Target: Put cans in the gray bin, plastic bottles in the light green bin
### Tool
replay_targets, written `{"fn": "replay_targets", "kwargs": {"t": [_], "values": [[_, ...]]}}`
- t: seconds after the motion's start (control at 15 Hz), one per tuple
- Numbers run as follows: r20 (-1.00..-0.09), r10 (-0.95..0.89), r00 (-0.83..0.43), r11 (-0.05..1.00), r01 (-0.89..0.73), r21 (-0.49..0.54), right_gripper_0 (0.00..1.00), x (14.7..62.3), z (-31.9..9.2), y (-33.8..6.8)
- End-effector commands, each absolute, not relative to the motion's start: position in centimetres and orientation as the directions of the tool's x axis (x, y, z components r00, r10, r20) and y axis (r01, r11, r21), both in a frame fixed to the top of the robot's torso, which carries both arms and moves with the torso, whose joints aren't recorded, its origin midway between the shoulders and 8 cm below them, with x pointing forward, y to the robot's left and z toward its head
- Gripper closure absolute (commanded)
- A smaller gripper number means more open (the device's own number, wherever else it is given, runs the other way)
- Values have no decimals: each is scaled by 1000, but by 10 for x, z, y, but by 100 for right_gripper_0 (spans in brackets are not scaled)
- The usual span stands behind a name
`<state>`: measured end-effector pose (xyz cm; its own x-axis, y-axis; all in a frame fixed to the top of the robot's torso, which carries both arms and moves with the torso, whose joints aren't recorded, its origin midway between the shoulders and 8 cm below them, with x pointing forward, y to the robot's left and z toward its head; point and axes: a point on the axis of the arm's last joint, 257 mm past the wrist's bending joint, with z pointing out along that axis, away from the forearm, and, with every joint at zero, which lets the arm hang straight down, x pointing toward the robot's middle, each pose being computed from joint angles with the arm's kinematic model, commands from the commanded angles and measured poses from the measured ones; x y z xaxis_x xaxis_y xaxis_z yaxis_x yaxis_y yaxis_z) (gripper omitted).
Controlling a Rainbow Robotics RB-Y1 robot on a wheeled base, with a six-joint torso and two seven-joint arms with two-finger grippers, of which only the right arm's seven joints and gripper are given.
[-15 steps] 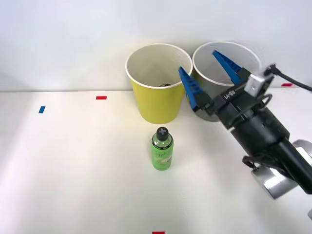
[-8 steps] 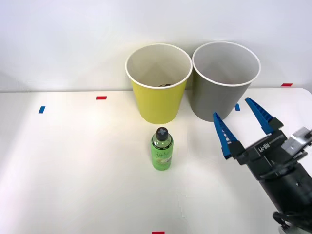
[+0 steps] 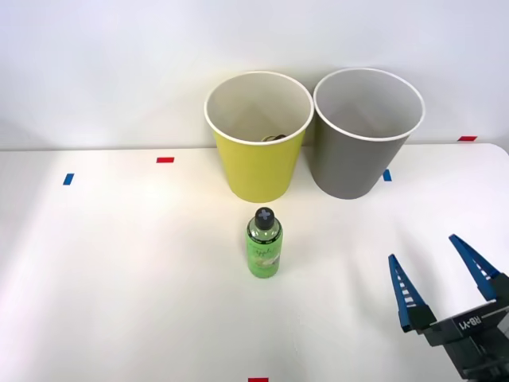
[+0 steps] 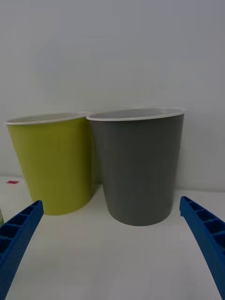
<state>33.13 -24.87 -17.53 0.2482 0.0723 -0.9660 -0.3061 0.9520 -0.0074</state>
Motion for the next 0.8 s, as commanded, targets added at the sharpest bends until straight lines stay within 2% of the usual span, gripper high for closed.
{"fn": "replay_targets", "kwargs": {"t": [0.07, 0.47, 0.8], "values": [[-978, 2, 207, 976, -215, -44, 0, 313, -199, -262], [-991, -58, 122, 994, -88, -69, 0, 283, -228, -290], [-991, -70, 115, 994, -81, -80, 0, 282, -229, -294]]}}
